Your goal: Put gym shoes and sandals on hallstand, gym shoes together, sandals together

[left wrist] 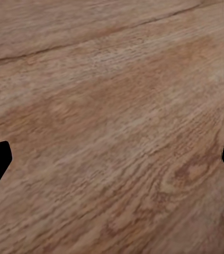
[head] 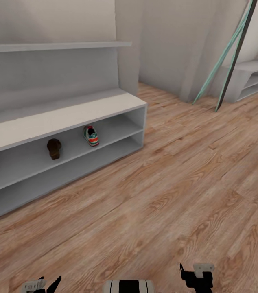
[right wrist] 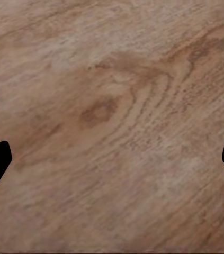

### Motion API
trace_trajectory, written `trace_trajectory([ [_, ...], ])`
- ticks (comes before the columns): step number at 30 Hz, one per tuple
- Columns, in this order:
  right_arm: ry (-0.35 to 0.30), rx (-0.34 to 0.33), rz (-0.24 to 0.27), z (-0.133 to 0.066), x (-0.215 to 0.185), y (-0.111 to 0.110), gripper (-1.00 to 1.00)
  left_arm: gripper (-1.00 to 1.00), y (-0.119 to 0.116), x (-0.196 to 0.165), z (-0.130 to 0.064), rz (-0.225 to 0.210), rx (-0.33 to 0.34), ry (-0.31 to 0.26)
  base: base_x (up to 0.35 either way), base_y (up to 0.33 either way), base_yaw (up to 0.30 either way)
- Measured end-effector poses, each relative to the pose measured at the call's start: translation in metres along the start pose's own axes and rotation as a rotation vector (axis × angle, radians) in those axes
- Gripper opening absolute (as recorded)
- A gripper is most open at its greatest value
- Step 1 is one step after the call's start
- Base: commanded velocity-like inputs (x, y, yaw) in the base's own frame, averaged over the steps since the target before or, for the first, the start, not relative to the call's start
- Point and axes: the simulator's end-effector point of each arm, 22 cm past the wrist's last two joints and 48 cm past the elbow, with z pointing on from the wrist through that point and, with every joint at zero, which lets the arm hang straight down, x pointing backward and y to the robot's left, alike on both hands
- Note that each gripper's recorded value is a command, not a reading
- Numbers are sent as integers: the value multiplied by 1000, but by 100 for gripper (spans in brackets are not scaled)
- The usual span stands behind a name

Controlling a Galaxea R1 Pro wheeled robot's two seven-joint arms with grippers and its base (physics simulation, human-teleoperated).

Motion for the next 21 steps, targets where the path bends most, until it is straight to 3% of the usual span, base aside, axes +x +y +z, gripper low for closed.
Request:
trace_trajectory([
  [21,-25,1,3,-2,-13,-3,100,100,-4,-13,0,7,8,-29,0,0,-283],
])
